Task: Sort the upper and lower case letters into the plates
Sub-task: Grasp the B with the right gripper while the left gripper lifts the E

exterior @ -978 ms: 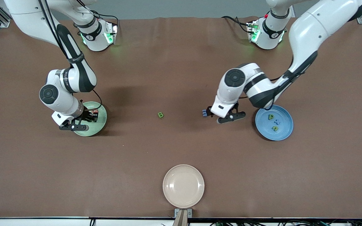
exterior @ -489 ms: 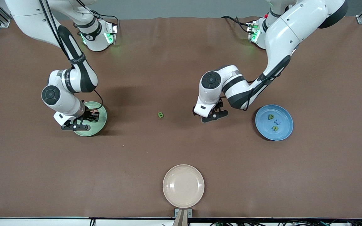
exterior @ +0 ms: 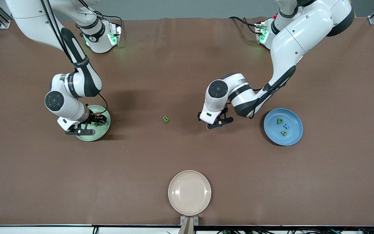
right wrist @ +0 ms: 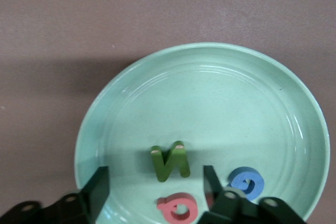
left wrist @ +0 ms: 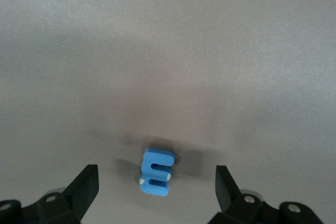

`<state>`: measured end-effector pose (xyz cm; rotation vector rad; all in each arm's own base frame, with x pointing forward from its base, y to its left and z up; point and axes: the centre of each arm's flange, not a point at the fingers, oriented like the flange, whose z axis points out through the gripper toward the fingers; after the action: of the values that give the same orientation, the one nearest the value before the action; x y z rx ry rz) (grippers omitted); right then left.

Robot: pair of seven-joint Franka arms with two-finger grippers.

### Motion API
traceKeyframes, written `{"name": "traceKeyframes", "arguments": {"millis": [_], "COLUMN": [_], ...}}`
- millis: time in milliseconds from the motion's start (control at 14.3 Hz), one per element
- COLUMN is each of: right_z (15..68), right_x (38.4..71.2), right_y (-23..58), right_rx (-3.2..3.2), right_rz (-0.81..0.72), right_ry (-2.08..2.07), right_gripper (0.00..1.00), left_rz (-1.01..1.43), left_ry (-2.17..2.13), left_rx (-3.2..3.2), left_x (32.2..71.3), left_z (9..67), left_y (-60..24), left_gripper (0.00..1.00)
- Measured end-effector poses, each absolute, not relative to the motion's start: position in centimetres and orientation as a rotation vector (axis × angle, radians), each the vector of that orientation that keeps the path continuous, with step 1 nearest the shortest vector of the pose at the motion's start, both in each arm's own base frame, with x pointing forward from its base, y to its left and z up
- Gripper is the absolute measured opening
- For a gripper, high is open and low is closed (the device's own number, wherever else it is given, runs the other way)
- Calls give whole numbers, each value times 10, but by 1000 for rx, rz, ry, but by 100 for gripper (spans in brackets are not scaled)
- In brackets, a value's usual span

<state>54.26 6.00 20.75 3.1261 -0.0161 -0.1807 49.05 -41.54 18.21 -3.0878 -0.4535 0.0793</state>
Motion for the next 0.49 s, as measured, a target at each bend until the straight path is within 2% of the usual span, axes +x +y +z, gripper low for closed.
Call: {"name": "traceKeyframes", "arguments": {"millis": [140,210,279,349,489], "right_z": [221,228,233,237,245], "right_x": [549,550,549,547,540], "right_y": [75,90,110,133,186], "right_rx": [3137,3139,3137,3133,3126], "right_rz": [-191,-184,-172,-160,-126], "right_ry": [-97,-150,-204,-256,-351], "right_gripper": [100,100,100,100,100], "left_rz": [80,81,82,83,88], "left_ry": [-449,-447,-446,-445,-443], "left_rx": [-3089,-3089,-3089,-3089,-3088], "left_x": [490,490,490,490,489], "left_z": [182,182,181,181,179], "left_y": [-415,-416,-416,-416,-416], "left_gripper": [81,75,74,68,65]}}
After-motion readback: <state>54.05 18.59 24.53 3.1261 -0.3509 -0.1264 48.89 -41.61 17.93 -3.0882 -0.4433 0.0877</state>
